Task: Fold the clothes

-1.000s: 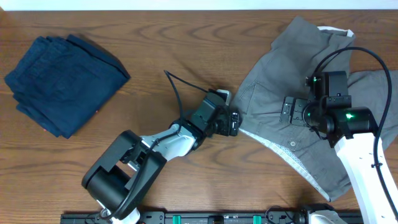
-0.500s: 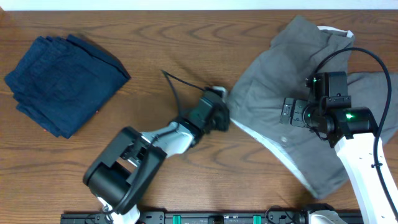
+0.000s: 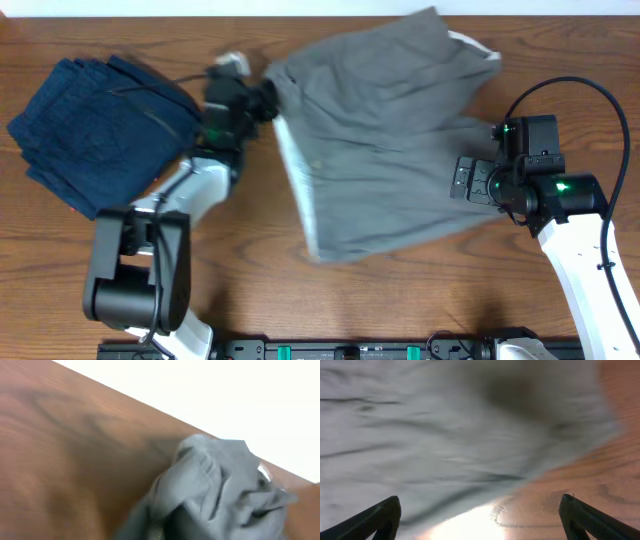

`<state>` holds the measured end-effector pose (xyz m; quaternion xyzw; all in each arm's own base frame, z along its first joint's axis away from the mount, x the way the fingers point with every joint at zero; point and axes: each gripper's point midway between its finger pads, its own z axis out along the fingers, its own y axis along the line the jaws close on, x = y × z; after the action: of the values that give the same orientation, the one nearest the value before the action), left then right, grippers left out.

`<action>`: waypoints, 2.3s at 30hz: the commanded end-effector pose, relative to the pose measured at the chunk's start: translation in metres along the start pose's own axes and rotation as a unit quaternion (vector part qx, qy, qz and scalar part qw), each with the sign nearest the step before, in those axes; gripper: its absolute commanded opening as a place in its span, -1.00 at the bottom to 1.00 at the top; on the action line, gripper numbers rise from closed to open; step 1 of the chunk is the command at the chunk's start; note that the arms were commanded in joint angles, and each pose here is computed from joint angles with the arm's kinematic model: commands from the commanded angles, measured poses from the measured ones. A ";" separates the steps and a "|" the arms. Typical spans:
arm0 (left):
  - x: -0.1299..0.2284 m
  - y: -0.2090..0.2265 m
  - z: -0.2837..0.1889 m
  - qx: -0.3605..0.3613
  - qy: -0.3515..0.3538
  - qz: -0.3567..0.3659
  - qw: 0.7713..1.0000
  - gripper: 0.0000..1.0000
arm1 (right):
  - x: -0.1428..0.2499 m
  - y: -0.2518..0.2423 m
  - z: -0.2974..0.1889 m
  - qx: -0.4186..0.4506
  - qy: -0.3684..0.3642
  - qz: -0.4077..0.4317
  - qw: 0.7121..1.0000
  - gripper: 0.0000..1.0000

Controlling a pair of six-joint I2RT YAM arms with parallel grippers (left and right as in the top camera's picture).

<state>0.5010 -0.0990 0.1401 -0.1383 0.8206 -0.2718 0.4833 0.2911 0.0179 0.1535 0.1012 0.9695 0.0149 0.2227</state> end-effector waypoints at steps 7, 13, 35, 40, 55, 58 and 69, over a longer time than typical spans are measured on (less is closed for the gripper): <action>0.073 0.018 -0.031 -0.014 0.212 -0.089 0.973 0.96 | -0.004 -0.027 -0.003 0.047 -0.013 0.094 0.994 0.98; 0.136 0.046 -0.075 -0.110 0.344 -0.150 0.920 0.96 | 0.004 -0.049 -0.001 0.069 0.007 0.122 0.990 0.98; 0.193 0.038 -0.208 -0.349 0.360 -0.243 0.831 0.96 | 0.042 -0.078 0.049 0.102 0.144 0.223 0.959 0.98; 0.220 0.027 -0.210 -0.354 0.347 -0.260 0.829 0.96 | 0.044 -0.075 0.058 0.098 0.156 0.237 0.954 0.99; 0.274 0.024 -0.188 -0.358 0.304 -0.238 0.850 0.45 | 0.045 -0.075 0.061 0.098 0.160 0.237 0.953 0.99; 0.286 0.020 -0.181 -0.350 0.312 -0.225 0.854 0.39 | 0.045 -0.075 0.061 0.098 0.162 0.237 0.953 0.98; 0.296 0.029 -0.185 -0.365 0.329 -0.198 0.848 -0.63 | 0.051 -0.076 0.058 0.102 0.172 0.236 0.951 0.98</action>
<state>0.2070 -0.1771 -0.0035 -0.3770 0.9187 -0.1085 0.0462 0.2619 -0.0455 0.0763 0.3343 0.9415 -0.0123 0.0413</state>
